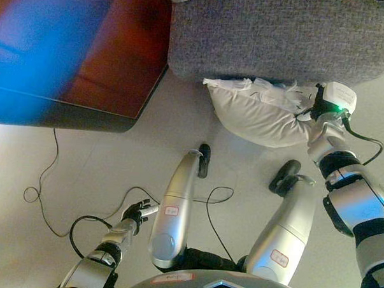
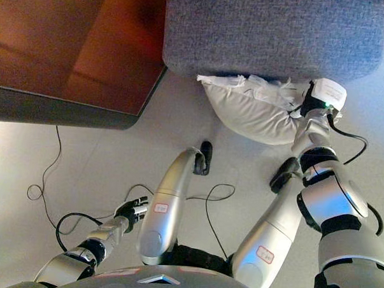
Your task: Pick up the pillow and put it on the sofa.
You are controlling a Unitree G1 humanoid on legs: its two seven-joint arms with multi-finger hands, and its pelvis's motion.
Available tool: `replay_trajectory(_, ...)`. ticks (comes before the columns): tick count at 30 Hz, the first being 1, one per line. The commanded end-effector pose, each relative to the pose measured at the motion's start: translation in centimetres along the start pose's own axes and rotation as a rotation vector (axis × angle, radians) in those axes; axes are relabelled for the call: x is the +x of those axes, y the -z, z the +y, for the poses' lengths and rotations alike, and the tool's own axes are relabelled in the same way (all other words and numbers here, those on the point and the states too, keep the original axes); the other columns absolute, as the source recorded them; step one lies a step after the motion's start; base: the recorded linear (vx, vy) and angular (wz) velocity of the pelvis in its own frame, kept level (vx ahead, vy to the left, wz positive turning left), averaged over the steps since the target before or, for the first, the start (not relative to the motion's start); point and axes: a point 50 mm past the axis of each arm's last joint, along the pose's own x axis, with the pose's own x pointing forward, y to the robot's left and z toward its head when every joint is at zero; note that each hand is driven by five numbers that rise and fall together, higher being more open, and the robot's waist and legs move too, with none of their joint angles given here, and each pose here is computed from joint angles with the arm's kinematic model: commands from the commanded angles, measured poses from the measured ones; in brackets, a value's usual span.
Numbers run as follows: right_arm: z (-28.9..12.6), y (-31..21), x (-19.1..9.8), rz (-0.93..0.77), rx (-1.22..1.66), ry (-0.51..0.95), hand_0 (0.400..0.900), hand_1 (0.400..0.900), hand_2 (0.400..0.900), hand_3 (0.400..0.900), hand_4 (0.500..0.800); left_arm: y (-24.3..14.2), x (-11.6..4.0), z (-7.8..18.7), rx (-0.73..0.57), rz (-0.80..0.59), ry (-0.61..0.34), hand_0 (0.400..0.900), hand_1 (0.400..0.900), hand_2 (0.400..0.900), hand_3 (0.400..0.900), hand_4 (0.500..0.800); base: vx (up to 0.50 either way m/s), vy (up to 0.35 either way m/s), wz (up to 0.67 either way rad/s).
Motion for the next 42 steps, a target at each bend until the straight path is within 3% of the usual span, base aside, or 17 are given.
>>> replay_trajectory(1,-4.7,-2.4,0.9,-0.127,0.067,0.056,0.9,0.9,0.9,0.9,0.8,3.5,-1.1,2.9,-0.026,0.066,-0.073,0.9,0.9,0.9,0.9,0.8,0.0,0.0,0.0)
replay_trajectory(6,-3.8,-3.2,0.7,-0.189,0.161,-0.078,0.9,0.9,0.9,0.9,0.8,3.2,-1.1,2.9,-0.033,0.036,-0.069,0.9,0.9,0.9,0.9,0.8,-0.013,-0.028,0.07)
replay_trajectory(12,-4.4,-3.2,0.7,-0.209,0.164,-0.078,0.9,0.9,0.9,0.9,0.8,3.6,-1.2,3.3,-0.039,0.037,-0.073,0.9,0.9,0.9,0.9,0.8,0.003,-0.017,0.07)
replay_trajectory(23,-9.0,-5.2,1.1,-0.245,0.19,-0.112,0.9,0.9,0.9,0.9,0.8,3.2,-1.7,4.4,-0.095,-0.046,-0.1,0.9,0.9,0.9,0.9,0.8,-0.054,0.006,0.01)
replay_trajectory(24,-9.4,-5.1,1.1,-0.246,0.175,-0.104,0.702,0.702,0.702,0.702,0.681,3.2,-1.7,4.4,-0.1,-0.049,-0.101,0.9,0.9,0.9,0.9,0.8,-0.042,-0.006,-0.01)
replay_trajectory(25,-9.7,-5.2,1.1,-0.251,0.17,-0.109,0.702,0.702,0.702,0.702,0.681,3.2,-1.7,4.4,-0.101,-0.051,-0.099,0.9,0.9,0.9,0.9,0.8,-0.043,-0.004,-0.03)
replay_trajectory(26,-10.1,-5.2,1.2,-0.248,0.183,-0.104,0.4,0.4,0.4,0.4,0.5,3.3,-1.8,4.5,-0.104,-0.054,-0.097,0.9,0.9,0.9,0.9,0.8,-0.04,-0.017,0.0)
replay_trajectory(34,-11.2,-4.3,1.4,-0.235,0.198,-0.028,0.4,0.4,0.4,0.4,0.5,4.4,-2.1,4.8,-0.109,-0.039,-0.09,0.9,0.9,0.9,0.9,0.8,0.001,-0.019,0.02)
replay_trajectory(42,-10.0,-3.6,1.3,-0.248,0.225,-0.06,0.4,0.4,0.4,0.4,0.5,5.4,-2.5,5.2,-0.097,-0.011,-0.106,0.9,0.9,0.9,0.9,0.8,0.064,-0.009,0.05)
